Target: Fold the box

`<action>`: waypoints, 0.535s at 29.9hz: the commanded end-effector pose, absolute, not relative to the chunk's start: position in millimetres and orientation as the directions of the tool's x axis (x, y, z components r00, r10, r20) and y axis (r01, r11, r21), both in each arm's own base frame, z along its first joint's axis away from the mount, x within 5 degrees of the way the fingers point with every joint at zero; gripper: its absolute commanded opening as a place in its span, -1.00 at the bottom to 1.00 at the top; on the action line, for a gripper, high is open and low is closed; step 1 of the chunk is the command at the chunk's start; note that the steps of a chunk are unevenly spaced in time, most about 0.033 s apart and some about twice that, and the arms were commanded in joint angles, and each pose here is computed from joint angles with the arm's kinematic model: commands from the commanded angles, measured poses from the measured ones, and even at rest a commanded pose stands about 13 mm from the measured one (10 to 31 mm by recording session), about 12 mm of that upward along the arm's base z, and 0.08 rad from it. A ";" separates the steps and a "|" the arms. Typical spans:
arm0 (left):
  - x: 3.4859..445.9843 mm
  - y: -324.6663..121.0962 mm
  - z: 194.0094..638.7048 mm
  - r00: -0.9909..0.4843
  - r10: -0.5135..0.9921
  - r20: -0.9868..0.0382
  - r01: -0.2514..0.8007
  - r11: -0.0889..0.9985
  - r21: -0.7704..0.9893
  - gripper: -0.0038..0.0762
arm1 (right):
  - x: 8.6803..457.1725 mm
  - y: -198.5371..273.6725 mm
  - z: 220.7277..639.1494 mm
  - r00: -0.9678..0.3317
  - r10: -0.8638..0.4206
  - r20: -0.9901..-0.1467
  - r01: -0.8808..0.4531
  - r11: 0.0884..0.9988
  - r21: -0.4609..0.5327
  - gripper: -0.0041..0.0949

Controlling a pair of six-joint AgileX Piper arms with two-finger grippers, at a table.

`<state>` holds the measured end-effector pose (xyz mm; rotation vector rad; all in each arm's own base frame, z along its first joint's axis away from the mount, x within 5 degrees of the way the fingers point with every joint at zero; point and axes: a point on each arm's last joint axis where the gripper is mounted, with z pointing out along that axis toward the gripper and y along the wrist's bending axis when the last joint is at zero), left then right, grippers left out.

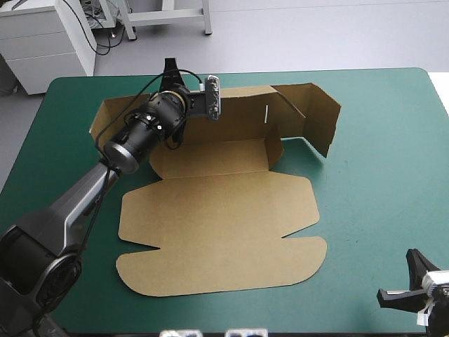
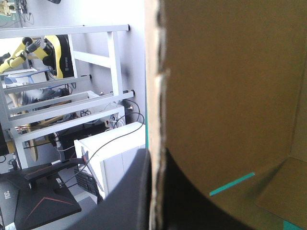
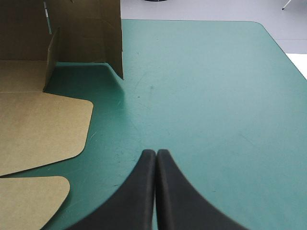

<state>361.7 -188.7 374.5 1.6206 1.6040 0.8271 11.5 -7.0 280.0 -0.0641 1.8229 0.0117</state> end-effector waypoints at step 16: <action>285.5 -196.6 347.3 0.132 0.991 0.009 0.188 -0.034 0.982 -0.92 | 5.7 -7.7 294.5 -0.130 -0.038 -0.991 -0.045 0.998 -0.032 -0.96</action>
